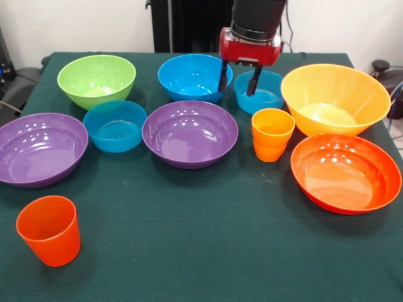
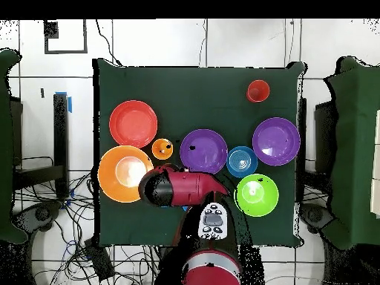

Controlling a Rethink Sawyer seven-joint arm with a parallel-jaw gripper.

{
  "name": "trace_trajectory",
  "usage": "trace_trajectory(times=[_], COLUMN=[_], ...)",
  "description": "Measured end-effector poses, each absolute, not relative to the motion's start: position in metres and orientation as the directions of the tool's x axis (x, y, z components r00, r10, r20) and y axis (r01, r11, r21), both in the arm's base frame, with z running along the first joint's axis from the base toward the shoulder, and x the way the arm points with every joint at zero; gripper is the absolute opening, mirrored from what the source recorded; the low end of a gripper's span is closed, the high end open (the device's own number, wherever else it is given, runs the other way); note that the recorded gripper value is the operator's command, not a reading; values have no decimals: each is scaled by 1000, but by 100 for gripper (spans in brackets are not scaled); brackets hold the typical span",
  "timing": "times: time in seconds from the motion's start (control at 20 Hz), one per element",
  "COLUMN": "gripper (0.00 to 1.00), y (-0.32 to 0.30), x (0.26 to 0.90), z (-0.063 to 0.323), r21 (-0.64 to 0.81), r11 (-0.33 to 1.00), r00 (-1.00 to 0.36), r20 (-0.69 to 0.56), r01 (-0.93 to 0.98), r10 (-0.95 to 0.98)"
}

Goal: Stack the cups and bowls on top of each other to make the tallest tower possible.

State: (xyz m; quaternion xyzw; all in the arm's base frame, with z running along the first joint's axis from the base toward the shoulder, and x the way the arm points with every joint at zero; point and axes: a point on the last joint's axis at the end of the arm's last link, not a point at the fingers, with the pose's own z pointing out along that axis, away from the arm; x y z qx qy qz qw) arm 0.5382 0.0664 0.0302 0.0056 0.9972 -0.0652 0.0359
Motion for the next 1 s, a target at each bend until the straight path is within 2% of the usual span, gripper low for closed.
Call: trace_trajectory(times=[1.0], gripper=[100], y=[78], x=[491], z=[40], r21=[-143], r11=[988], r00=[-995], r20=[-71], r01=[-66], r10=[-77])
